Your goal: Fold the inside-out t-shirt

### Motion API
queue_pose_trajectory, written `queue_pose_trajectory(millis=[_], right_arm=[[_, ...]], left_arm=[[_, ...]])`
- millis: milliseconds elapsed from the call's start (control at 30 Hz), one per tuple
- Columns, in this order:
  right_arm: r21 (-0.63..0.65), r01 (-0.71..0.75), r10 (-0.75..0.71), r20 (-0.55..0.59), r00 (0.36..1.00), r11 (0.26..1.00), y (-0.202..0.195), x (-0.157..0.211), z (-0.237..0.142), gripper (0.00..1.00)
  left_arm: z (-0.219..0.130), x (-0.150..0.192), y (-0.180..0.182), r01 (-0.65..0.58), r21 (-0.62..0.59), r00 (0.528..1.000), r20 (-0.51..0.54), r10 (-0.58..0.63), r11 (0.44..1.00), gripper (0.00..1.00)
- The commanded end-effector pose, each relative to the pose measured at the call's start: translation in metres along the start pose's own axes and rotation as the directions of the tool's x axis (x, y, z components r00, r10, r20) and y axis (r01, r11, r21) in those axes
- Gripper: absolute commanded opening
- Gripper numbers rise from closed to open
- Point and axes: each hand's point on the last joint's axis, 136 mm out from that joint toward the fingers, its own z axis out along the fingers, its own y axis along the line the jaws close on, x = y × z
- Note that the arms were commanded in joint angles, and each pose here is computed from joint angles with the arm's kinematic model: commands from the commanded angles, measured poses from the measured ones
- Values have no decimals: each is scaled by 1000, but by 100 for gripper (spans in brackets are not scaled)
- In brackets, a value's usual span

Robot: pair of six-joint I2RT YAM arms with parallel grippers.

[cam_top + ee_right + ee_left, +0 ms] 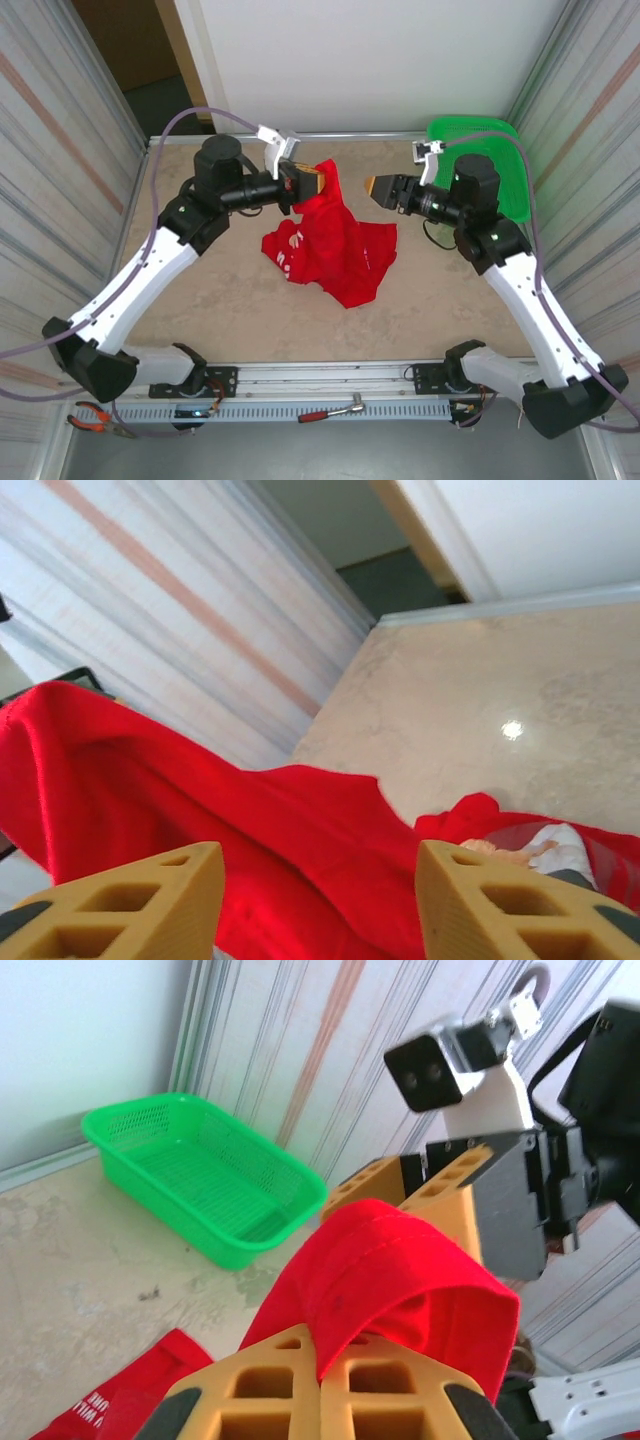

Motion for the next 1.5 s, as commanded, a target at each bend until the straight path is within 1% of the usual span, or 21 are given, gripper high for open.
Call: queue_pose_trajectory(millis=[0,67,133,300,333,433,533,667,700,733,767,800,833,867,900,967,1033,1133,1200,1333,1467], right_arm=[[50,55,-61,127,990,997,27,-16,-33,48],[34,81,-85,134,987,996,41,-12,-35,49],[19,109,-110,102,989,994,50,-5,-28,58],[-8,120,-119,8,993,993,43,22,4,70],[-14,112,-113,-21,993,994,38,31,18,73],[17,139,-138,-53,989,990,30,41,42,76],[25,171,-169,-59,984,985,31,33,58,77],[16,210,-209,-32,977,978,43,9,74,82],[10,217,-217,-23,976,976,46,3,78,79],[-1,222,-222,-14,975,975,49,-2,80,68],[-6,224,-224,-5,975,975,52,-8,82,44],[-2,222,-222,8,975,975,52,-15,81,23],[-1,220,-220,17,975,976,52,-21,79,8],[1,220,-220,32,975,976,53,-28,75,0],[2,220,-220,49,974,975,54,-35,69,0],[9,222,-222,76,972,975,55,-46,58,0],[11,224,-224,105,969,974,59,-58,46,0],[16,232,-232,135,963,973,64,-70,32,0],[21,241,-242,152,958,970,67,-76,25,0],[25,253,-253,168,953,967,72,-84,19,0],[21,242,-242,169,955,970,75,-86,18,0]], left_arm=[[-17,-29,-22,17,33,997,69,-20,999,0],[-17,-28,-22,18,30,997,69,-20,999,0],[-16,-28,-20,18,25,997,69,-20,1000,0],[-18,-40,-18,25,3,994,104,-25,1000,0],[-18,-45,-20,26,10,993,113,-27,1000,0],[-19,-62,-29,26,50,989,142,-32,998,0],[-19,-77,-38,21,84,987,157,-34,996,0],[-14,-86,-42,27,115,986,159,-46,993,0],[-11,-85,-42,34,125,987,154,-53,992,0],[-9,-85,-42,40,131,987,152,-60,991,0],[-8,-85,-40,44,129,987,150,-63,991,1],[-8,-84,-37,49,113,987,149,-66,992,11],[-9,-83,-33,52,91,987,149,-65,994,23],[-14,-81,-28,50,57,986,154,-58,997,36],[-20,-78,-20,50,14,985,163,-52,999,45],[-34,-69,0,69,-76,981,184,-54,995,57],[-49,-52,21,105,-158,977,198,-73,982,63],[-62,-6,53,148,-274,981,164,-106,950,64],[-63,36,70,160,-330,986,98,-135,930,65],[-61,103,95,192,-395,980,28,-197,898,65],[-46,145,106,192,-397,977,-8,-213,897,66]])
